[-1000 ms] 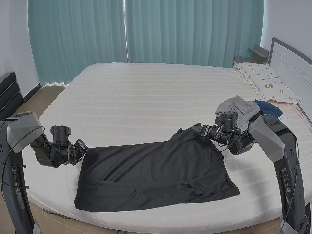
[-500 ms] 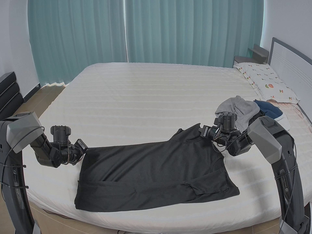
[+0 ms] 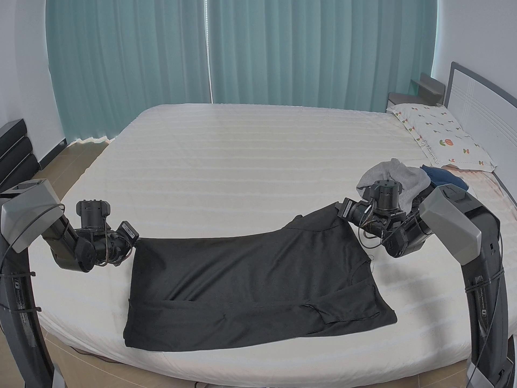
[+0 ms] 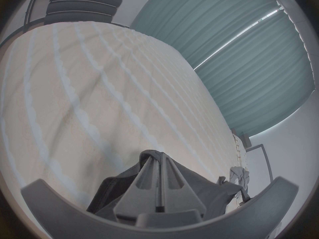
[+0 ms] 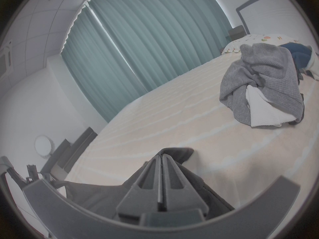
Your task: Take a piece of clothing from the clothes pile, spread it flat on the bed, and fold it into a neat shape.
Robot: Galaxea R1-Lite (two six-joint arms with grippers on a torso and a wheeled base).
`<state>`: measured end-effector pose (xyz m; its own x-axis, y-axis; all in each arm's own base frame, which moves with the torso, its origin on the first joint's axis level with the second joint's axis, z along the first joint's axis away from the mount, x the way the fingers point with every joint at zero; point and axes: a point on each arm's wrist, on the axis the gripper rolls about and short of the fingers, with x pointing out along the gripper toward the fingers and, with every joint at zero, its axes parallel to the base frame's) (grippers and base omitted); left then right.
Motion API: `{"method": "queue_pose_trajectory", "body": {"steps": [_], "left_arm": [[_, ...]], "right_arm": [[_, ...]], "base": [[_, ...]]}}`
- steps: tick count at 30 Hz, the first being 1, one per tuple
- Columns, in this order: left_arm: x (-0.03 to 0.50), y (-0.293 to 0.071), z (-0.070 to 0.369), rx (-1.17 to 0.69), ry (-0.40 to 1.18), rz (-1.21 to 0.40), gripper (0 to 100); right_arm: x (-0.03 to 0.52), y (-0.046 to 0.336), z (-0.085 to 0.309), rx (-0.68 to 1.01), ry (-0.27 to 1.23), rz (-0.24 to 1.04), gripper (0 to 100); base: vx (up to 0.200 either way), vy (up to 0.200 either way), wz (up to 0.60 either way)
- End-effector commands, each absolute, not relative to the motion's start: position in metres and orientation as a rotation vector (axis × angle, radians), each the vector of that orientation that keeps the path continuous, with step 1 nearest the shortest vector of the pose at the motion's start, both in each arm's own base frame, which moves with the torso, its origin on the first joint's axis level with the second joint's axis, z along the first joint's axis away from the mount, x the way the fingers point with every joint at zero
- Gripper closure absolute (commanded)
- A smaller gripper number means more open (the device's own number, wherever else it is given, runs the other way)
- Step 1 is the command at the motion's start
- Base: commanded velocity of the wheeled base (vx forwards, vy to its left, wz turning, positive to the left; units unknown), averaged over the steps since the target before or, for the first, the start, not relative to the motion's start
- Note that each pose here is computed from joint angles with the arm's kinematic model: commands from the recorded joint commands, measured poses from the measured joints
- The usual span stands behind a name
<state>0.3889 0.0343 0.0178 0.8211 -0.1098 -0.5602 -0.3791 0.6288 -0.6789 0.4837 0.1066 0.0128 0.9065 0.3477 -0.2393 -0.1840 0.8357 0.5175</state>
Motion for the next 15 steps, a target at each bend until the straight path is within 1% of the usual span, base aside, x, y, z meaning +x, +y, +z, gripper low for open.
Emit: {"method": "queue_pose_trajectory", "body": {"steps": [1, 4, 15], "left_arm": [[0.387, 0.045, 0.035, -0.901, 0.553, 0.174, 100], [0.385, 0.049, 0.038, -0.902, 0.543, 0.179, 100], [0.379, 0.046, 0.046, -0.894, 0.537, 0.168, 100]], "right_arm": [[0.477, 0.103, 0.029, 0.523, 0.310, 0.287, 100], [0.473, 0.101, 0.040, 0.538, 0.295, 0.288, 100], [0.465, 0.089, 0.054, 0.566, 0.253, 0.278, 100]], "base": [[0.000, 0.000, 0.00], [0.000, 0.000, 0.00], [0.000, 0.000, 0.00]]}}
